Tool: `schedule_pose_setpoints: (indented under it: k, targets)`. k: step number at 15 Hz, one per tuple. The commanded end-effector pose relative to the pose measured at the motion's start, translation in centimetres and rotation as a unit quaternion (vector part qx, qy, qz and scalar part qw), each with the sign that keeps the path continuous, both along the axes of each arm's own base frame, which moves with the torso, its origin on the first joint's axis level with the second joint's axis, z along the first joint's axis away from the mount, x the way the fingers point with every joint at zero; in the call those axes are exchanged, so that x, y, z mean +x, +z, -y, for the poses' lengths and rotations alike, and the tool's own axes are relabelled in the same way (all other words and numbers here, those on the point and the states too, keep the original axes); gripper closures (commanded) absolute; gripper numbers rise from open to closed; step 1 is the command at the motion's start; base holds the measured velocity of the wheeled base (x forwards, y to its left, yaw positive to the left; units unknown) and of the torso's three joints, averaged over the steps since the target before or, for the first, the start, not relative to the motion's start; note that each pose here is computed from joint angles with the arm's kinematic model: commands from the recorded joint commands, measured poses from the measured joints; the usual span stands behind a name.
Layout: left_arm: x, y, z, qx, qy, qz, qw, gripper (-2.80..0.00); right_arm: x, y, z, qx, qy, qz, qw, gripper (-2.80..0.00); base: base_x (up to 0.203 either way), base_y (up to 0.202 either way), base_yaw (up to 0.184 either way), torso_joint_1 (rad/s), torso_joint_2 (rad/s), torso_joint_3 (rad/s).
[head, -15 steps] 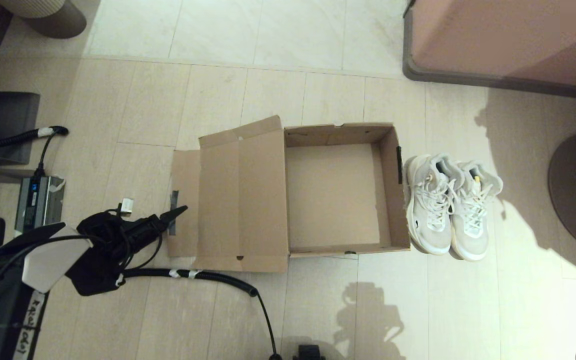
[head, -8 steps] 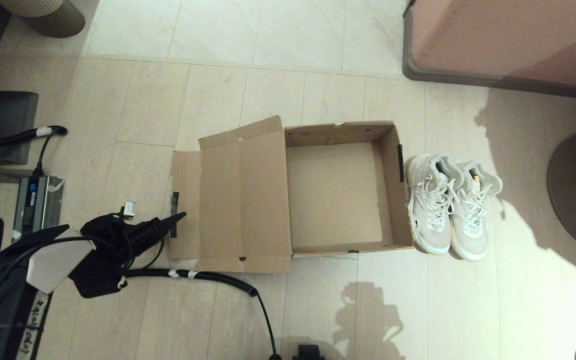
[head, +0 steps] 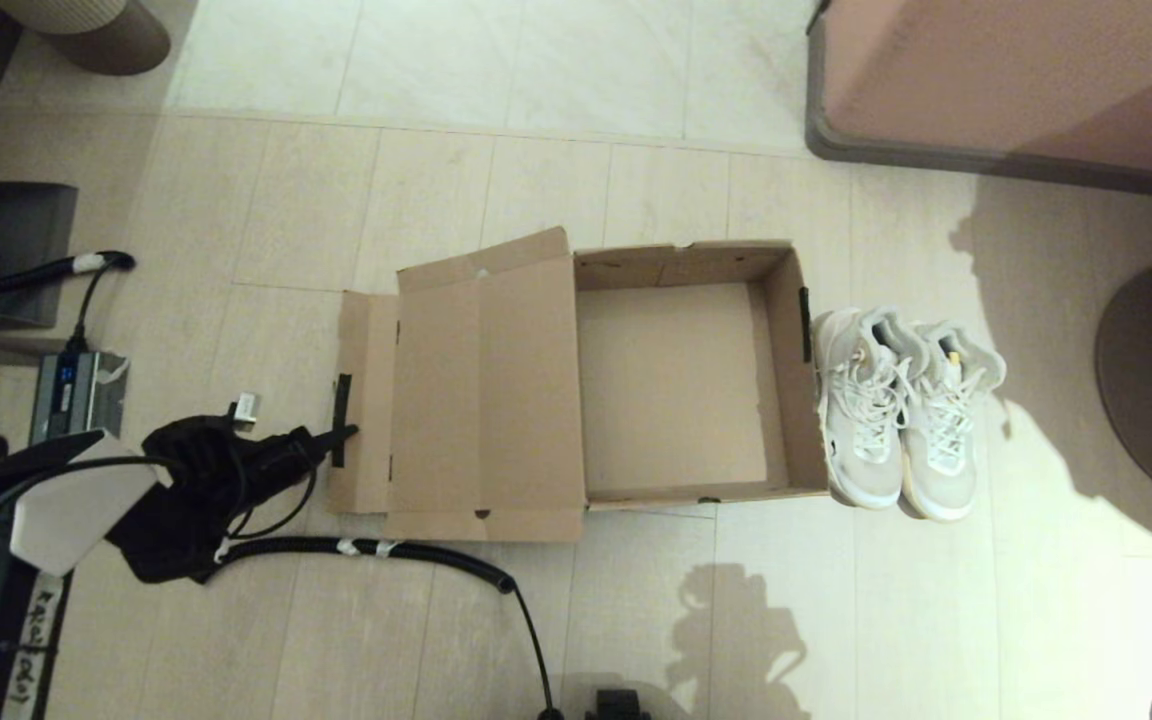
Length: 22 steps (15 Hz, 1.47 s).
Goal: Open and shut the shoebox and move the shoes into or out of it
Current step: Close the shoe box
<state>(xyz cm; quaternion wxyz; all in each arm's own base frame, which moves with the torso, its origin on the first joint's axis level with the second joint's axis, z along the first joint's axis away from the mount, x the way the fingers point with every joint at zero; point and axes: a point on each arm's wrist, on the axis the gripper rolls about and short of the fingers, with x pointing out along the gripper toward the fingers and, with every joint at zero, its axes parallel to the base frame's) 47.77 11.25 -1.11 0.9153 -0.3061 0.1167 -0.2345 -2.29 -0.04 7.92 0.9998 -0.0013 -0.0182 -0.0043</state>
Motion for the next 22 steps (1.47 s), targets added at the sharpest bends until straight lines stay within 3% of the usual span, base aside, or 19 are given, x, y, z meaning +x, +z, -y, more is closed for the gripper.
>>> schedule_pose_setpoints:
  k: [1, 4, 7, 9, 12, 15, 18, 22]
  targets:
    - [-0.6, 3.9, -0.2, 0.023, 0.000, 0.029, 0.9993, 0.00, 0.1, -0.4, 0.0, -0.001, 0.000, -0.008, 1.000, 0.00, 0.000, 0.000, 0.000, 0.000, 0.00, 0.000]
    - [-1.9, 8.1, 0.0, 0.069, -0.001, 0.043, 0.9967, 0.00, 0.1, -0.4, 0.0, -0.019, 0.003, -0.008, 1.000, 0.00, 0.000, 0.000, 0.000, 0.000, 0.00, 0.000]
    - [-2.9, 11.0, -0.3, 0.140, 0.021, 0.058, 0.9882, 0.00, 0.0, 0.1, 0.0, -0.031, 0.001, -0.001, 1.000, 0.00, 0.000, 0.000, 0.000, 0.000, 0.00, 0.000]
    - [-3.7, 12.9, -0.4, 0.147, 0.026, 0.065, 0.9866, 0.00, -0.2, 2.9, 0.0, -0.024, 0.000, 0.005, 1.000, 0.00, 0.000, 0.000, 0.000, 0.000, 0.00, 0.000]
    - [-4.8, 16.0, -0.5, 0.154, 0.031, 0.083, 0.9842, 0.00, 3.3, 9.1, 0.0, 0.036, 0.000, -0.069, 0.997, 0.00, 0.000, 0.000, 0.000, 0.000, 0.00, 0.000]
    - [-6.4, 19.5, -0.1, 0.156, 0.035, 0.092, 0.9828, 0.00, 12.4, 12.7, -0.1, 0.123, -0.011, -0.177, 0.976, 0.00, 0.000, 0.000, 0.000, 0.000, 0.00, 0.000]
    - [-8.0, 21.8, 0.2, 0.160, 0.053, 0.093, 0.9812, 0.00, 23.3, 10.0, -0.2, 0.169, -0.023, -0.250, 0.953, 0.00, 0.000, 0.000, 0.000, 0.000, 0.00, 0.000]
    - [-10.5, 23.5, 0.3, 0.161, 0.064, 0.089, 0.9809, 0.00, 34.5, 1.0, -0.5, 0.201, -0.019, -0.288, 0.936, 0.00, 0.000, 0.000, 0.000, 0.000, 0.00, 0.000]
